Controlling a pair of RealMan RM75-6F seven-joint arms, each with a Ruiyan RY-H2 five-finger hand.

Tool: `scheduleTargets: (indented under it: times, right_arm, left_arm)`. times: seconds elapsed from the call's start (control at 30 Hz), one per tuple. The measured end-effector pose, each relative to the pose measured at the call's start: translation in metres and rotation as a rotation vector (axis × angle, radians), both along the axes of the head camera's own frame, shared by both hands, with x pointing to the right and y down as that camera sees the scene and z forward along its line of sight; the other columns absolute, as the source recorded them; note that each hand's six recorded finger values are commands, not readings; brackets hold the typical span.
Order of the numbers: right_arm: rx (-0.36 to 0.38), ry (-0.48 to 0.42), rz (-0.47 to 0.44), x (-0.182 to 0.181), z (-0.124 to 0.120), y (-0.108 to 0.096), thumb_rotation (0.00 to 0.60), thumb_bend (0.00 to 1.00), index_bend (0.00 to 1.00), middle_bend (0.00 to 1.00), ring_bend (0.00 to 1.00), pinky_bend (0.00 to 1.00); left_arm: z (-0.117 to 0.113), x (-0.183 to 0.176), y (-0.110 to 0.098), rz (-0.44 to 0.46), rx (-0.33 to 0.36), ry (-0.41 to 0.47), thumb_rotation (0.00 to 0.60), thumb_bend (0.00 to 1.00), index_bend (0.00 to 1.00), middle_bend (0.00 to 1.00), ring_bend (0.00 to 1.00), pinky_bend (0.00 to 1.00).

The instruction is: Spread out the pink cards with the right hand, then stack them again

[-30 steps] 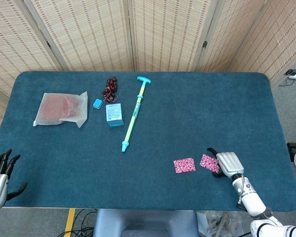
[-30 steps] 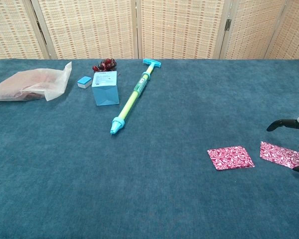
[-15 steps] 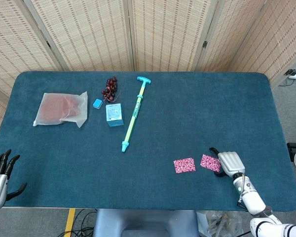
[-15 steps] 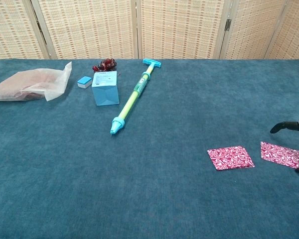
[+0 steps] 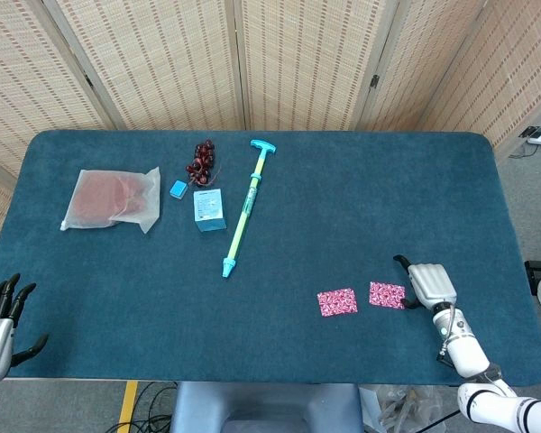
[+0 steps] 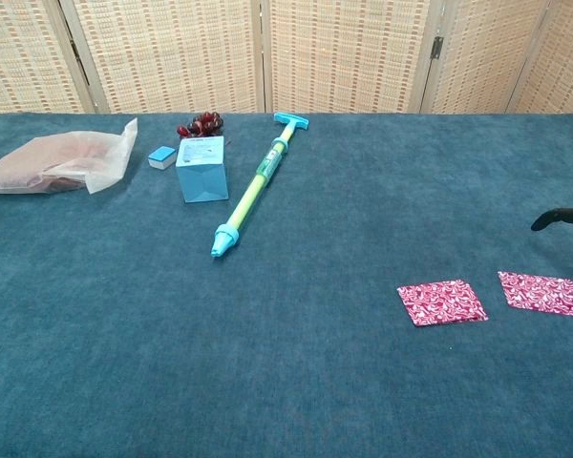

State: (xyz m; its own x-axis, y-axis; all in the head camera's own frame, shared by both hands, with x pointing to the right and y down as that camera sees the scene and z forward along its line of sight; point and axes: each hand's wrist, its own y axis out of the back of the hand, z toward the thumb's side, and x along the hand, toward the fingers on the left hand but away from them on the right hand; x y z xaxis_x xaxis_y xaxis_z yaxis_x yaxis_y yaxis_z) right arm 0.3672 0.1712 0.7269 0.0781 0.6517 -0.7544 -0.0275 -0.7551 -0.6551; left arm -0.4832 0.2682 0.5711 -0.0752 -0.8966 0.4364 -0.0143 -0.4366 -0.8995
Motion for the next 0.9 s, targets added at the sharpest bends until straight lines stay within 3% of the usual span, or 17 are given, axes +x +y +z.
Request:
scheduleTargets:
  times: [0.43,0.9]
  right_arm:
    - [-0.047,-0.081,-0.014,-0.022,-0.015,0.027,0.6,0.25,0.16,0.99,1.0,1.0]
    - [-0.065,-0.066,0.039,-0.016,-0.005,0.025,0.6,0.32,0.22,0.99,1.0,1.0]
  left_arm:
    - [0.0,-0.002,0.001,-0.004,0.0,0.003,0.6,0.26,0.16,0.04,0.05,0.13]
    - [0.0,-0.004,0.002,-0.006,0.003,0.006,0.6,0.26,0.16,0.04,0.05,0.13]
